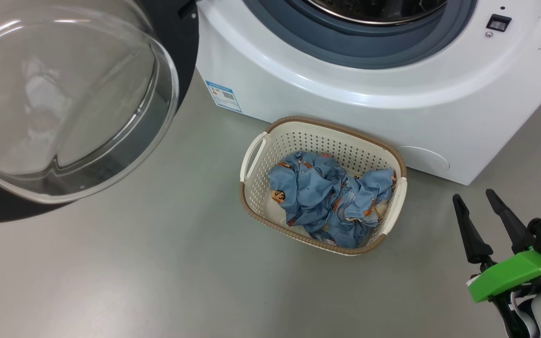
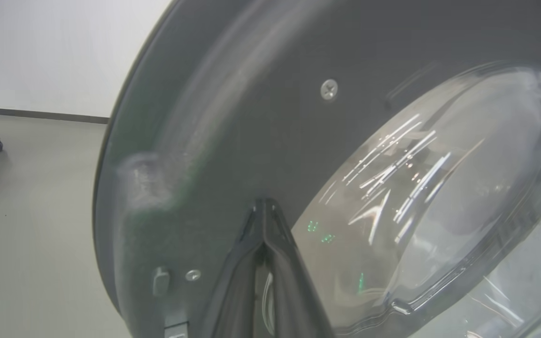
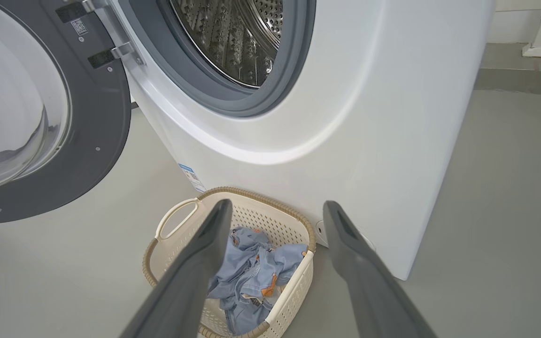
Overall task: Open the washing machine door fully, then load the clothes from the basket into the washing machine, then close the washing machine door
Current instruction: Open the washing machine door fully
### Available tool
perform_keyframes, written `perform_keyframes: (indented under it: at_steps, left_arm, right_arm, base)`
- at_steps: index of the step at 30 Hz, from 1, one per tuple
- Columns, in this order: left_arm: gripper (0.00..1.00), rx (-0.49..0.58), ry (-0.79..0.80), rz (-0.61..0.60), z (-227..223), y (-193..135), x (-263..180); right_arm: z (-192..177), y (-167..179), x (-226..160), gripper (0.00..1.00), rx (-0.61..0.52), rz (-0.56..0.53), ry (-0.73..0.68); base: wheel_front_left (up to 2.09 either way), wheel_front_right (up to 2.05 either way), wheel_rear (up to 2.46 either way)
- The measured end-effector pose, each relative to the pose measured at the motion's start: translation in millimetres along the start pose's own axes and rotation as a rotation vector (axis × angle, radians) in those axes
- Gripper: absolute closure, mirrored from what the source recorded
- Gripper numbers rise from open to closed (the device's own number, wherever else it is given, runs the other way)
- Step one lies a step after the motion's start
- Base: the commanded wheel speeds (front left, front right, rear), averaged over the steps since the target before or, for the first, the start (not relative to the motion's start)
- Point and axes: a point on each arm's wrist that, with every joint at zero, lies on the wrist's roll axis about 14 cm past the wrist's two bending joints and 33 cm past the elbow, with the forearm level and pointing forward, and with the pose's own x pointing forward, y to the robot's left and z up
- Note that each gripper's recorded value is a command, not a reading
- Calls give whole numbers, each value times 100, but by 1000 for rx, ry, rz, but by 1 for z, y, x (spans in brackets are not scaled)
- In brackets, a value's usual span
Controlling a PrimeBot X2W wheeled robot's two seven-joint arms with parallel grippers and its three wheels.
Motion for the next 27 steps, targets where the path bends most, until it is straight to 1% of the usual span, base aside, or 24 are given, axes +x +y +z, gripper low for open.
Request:
perform_keyframes:
  at_steps: [11,16,20,27]
  left_arm:
    - [100,-37,-21,-4,7,0,-5]
    - [100,-45,7,6,-8,14,-28]
    - [100,-72,11,4,-16,23,-51]
    - [100,-89,11,-36,-24,21,-83]
  right_arm:
    - [19,4,-1,0,-10,-2,-42]
    - [26,12,-10,0,-8,-2,-53]
    - [30,21,-20,0,-5,3,-60]
    - [38,36,-29,0,-1,20,-75]
  base:
    - [0,0,0]
    - [0,0,0]
    - [0,0,0]
    - [0,0,0]
